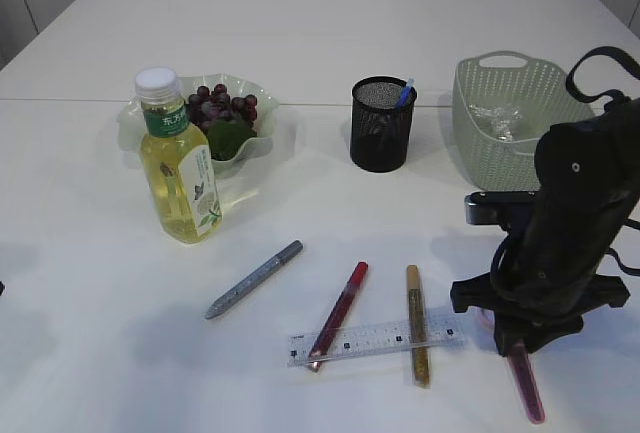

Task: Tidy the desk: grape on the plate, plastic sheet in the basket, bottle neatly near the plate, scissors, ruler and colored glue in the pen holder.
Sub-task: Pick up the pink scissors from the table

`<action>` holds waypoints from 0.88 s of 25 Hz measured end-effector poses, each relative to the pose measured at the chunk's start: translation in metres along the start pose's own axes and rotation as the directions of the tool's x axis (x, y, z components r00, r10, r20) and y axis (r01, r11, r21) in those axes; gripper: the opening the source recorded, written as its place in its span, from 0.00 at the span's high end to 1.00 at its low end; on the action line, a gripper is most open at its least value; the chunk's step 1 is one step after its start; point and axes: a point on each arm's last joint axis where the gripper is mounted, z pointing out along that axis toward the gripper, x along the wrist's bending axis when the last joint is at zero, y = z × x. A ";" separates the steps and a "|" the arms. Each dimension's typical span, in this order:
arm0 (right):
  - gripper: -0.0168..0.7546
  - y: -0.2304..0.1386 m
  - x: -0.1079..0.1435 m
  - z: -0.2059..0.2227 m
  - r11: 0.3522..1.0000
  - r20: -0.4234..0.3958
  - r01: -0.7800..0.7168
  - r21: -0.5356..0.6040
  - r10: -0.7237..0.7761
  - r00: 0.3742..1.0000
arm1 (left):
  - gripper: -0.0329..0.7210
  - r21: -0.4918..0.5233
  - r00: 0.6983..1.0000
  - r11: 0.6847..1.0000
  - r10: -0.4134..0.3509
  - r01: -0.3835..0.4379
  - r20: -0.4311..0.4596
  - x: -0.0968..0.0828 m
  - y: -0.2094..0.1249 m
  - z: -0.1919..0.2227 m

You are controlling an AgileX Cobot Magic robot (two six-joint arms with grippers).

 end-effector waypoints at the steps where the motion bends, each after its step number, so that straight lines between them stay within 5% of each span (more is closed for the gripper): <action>1: 0.67 0.000 0.000 0.000 1.000 0.000 0.002 0.001 -0.002 1.000 | 0.37 0.000 1.000 1.000 0.000 0.000 0.000 0.000 0.000 0.000; 14: 0.67 0.003 0.004 -0.004 1.000 -0.034 0.020 0.007 -0.020 0.999 | 0.37 0.000 1.000 1.000 0.000 0.000 0.000 0.000 0.000 0.000; 22: 0.67 0.025 0.012 -0.047 0.992 -0.076 0.035 -0.121 -0.045 0.996 | 0.37 0.000 1.000 1.000 0.000 0.000 0.000 0.000 0.000 0.000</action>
